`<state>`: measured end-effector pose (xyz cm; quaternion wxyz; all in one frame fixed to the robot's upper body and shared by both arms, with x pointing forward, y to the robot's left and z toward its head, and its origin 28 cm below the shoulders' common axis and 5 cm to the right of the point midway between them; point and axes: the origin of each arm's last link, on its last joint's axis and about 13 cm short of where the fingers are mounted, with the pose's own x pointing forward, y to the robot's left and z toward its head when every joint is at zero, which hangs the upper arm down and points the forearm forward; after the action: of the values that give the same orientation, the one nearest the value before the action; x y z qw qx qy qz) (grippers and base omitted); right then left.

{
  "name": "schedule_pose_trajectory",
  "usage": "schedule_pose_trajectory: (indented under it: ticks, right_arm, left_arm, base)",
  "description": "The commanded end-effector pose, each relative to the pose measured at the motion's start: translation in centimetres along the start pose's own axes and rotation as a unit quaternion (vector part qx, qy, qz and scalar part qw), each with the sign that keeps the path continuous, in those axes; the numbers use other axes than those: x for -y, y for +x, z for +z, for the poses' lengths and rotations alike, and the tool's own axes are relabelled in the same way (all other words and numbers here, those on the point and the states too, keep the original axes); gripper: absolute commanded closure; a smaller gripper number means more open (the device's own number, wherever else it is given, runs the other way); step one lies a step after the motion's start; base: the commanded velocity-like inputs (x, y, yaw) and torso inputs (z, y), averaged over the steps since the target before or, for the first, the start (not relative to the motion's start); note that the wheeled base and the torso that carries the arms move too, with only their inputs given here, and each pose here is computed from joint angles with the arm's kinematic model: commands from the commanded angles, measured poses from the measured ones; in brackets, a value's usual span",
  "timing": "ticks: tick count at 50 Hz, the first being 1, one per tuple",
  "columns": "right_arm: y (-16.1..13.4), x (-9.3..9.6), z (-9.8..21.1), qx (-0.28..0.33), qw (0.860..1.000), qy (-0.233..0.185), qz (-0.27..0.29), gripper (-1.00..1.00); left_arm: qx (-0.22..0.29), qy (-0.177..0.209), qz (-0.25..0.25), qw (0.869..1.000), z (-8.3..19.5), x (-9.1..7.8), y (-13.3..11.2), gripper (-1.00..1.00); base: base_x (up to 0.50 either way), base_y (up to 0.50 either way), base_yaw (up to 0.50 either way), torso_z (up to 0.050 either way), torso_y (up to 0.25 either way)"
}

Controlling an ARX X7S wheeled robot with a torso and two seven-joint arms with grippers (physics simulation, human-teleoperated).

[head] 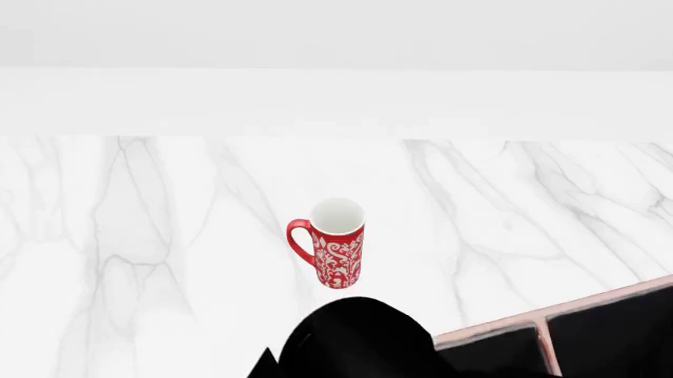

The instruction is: Pick up the book and place it in the right compartment of the caddy.

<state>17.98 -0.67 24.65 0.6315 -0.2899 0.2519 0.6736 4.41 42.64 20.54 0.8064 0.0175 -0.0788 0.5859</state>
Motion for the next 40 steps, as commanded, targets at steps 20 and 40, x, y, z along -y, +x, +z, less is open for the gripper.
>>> schedule_pose_trajectory:
  ticks: [20, 40]
  right_arm:
    - [-0.1, 2.5, -0.6, -0.012, 0.999, 0.019, -0.047, -1.00]
    - [2.1, 3.6, -2.4, -0.015, 0.998, 0.044, -0.029, -1.00]
  left_arm:
    - [-0.003, 0.004, -0.004, 1.000, -0.3, 0.2, 0.0, -1.00]
    - [-0.003, 0.008, -0.010, 1.000, -0.4, 0.3, -0.2, -1.00]
  base:
    - [0.00, 0.00, 0.00, 0.000, 0.000]
    - [0.00, 0.00, 0.00, 0.000, 0.000]
